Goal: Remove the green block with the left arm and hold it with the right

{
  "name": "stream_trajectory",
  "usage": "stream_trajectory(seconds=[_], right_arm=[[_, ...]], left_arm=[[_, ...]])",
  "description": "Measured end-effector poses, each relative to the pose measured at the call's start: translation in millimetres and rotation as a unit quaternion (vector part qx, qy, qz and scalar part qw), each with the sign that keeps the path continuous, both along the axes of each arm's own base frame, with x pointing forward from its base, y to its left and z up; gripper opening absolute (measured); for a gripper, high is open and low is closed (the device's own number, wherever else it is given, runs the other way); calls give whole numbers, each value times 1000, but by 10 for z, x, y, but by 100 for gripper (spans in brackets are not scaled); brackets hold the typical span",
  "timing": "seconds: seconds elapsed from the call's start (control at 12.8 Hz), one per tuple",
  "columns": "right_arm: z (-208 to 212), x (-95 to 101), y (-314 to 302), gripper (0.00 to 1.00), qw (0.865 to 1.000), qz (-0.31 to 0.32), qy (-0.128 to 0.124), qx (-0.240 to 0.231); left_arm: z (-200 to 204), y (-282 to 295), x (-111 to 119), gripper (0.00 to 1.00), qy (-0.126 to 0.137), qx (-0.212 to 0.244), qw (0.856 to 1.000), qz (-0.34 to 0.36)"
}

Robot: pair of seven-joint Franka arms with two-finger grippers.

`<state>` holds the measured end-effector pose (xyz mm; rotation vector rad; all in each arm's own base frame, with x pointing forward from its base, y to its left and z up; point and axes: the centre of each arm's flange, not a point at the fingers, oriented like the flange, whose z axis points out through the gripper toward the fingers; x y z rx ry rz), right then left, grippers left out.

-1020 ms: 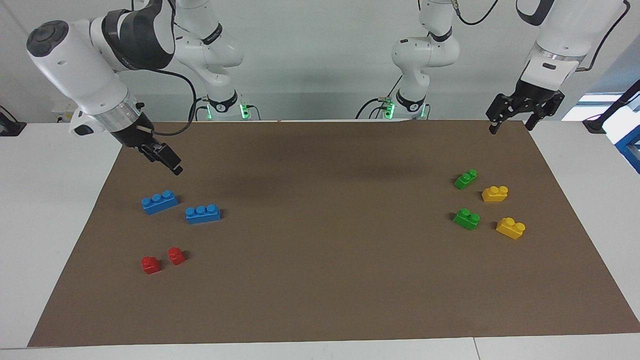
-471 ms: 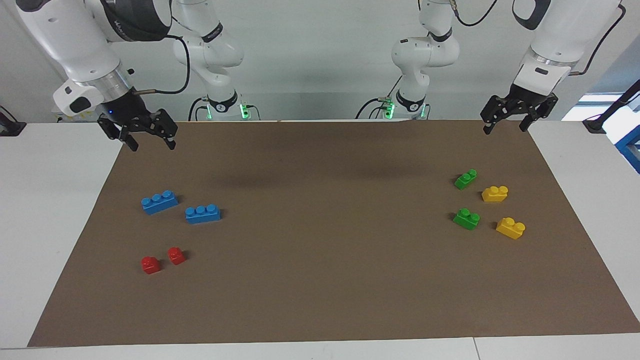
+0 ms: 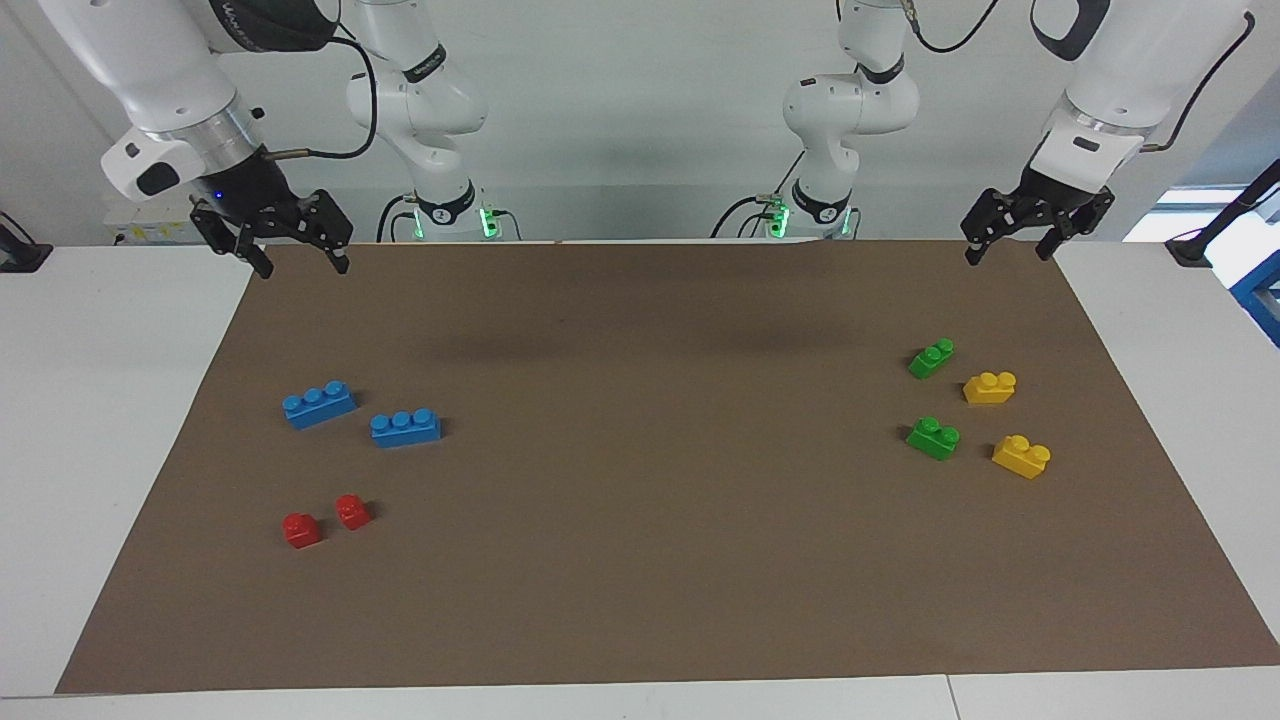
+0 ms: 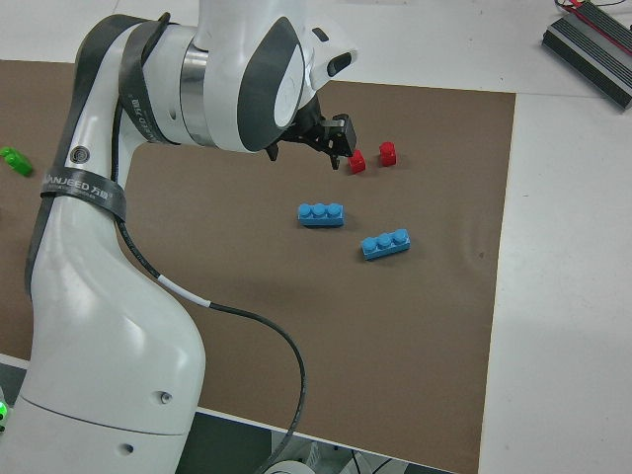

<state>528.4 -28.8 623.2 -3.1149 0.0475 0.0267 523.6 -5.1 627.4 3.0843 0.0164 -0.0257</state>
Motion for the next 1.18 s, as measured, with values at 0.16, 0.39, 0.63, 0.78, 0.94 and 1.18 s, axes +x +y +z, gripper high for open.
stream_trajectory(seconds=[0.16, 0.39, 0.63, 0.78, 0.94, 1.18], right_arm=[[-49, 22, 9, 100, 1000, 1, 5, -1], [-71, 30, 13, 100, 1000, 2, 7, -1], [-86, 29, 13, 100, 1000, 2, 9, -1], [-92, 27, -8, 100, 1000, 2, 10, -12], [-108, 24, -30, 100, 1000, 3, 12, -22], [-137, 22, -33, 100, 1000, 3, 15, -24]], left_arm=[[-3, -3, -4, 100, 2, -1, 1000, 0], [-1, -4, -6, 100, 2, 1, 1000, -2], [15, -30, -14, 100, 0, 2, 1000, -5], [38, -25, -26, 100, -2, 5, 1000, -6], [55, -22, -36, 100, -4, 6, 1000, -6], [56, -17, -37, 100, -4, 8, 1000, -6]])
